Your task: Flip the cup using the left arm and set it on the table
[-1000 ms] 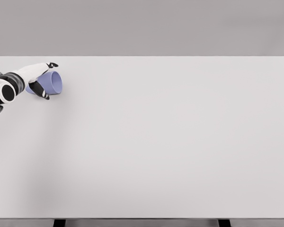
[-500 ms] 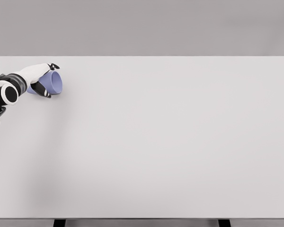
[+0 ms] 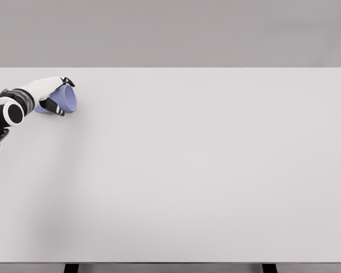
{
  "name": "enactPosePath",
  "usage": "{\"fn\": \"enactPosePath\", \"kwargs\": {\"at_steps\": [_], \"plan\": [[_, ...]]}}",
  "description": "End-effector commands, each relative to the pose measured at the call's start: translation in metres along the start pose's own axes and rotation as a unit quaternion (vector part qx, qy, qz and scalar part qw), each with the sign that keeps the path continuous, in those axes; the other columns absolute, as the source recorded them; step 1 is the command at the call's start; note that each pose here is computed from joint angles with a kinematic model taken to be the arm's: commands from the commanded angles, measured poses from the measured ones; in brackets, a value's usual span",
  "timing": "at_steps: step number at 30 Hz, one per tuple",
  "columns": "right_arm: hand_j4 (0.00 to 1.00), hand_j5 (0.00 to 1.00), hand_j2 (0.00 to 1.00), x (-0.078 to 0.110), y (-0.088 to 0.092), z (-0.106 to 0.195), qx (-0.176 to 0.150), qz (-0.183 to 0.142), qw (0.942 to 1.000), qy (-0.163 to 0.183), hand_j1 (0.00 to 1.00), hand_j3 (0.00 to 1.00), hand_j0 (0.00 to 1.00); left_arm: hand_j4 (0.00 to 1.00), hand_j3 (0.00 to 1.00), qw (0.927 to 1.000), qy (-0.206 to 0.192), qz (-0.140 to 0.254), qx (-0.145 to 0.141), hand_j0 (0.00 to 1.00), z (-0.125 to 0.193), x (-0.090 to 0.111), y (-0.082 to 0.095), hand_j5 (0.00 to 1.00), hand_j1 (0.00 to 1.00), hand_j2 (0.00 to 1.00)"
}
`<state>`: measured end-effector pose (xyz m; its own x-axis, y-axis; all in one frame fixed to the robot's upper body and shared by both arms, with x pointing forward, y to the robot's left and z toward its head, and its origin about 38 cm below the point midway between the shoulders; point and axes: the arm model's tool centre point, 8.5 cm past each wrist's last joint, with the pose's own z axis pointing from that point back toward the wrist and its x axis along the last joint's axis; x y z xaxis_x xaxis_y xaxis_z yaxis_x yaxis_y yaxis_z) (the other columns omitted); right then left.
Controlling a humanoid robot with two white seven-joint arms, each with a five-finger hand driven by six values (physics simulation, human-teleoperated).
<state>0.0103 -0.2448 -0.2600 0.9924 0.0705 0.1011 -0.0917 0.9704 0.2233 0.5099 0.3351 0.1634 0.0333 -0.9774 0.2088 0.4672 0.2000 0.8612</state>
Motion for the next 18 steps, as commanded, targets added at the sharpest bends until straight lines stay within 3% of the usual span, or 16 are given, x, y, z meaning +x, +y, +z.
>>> {"fn": "enactPosePath", "kwargs": {"at_steps": [1, 7, 10, 13, 18], "plan": [[1.00, 1.00, 1.00, 0.000, 0.000, 0.000, 0.000, 0.000, 1.0000, 0.000, 1.00, 1.00, 1.00, 0.67, 0.67, 1.0000, -0.005, 0.000, 0.000, 0.67, 0.000, 0.001, 0.000, 0.67, 0.67, 0.67], [1.00, 1.00, 1.00, 0.000, 0.000, 0.000, 0.000, 0.000, 1.0000, 0.000, 1.00, 1.00, 1.00, 0.66, 0.66, 0.9990, -0.027, 0.034, -0.008, 0.66, 0.002, 0.005, 0.006, 0.66, 0.66, 0.66], [1.00, 1.00, 1.00, 0.000, 0.000, 0.000, 0.000, 0.000, 1.0000, 0.000, 1.00, 1.00, 1.00, 0.59, 0.59, 0.9969, -0.058, 0.053, -0.008, 0.59, 0.005, 0.008, 0.012, 0.59, 0.59, 0.59], [1.00, 1.00, 1.00, 0.000, 0.000, 0.000, 0.000, 0.000, 1.0000, 0.000, 1.00, 1.00, 1.00, 0.58, 0.58, 0.9954, -0.065, 0.070, -0.007, 0.58, 0.010, -0.001, 0.019, 0.58, 0.58, 0.58], [1.00, 1.00, 1.00, 0.000, 0.000, 0.000, 0.000, 0.000, 1.0000, 0.000, 1.00, 1.00, 1.00, 0.58, 0.58, 0.9864, -0.123, 0.108, -0.009, 0.58, 0.025, -0.016, 0.030, 0.58, 0.58, 0.58]]}}
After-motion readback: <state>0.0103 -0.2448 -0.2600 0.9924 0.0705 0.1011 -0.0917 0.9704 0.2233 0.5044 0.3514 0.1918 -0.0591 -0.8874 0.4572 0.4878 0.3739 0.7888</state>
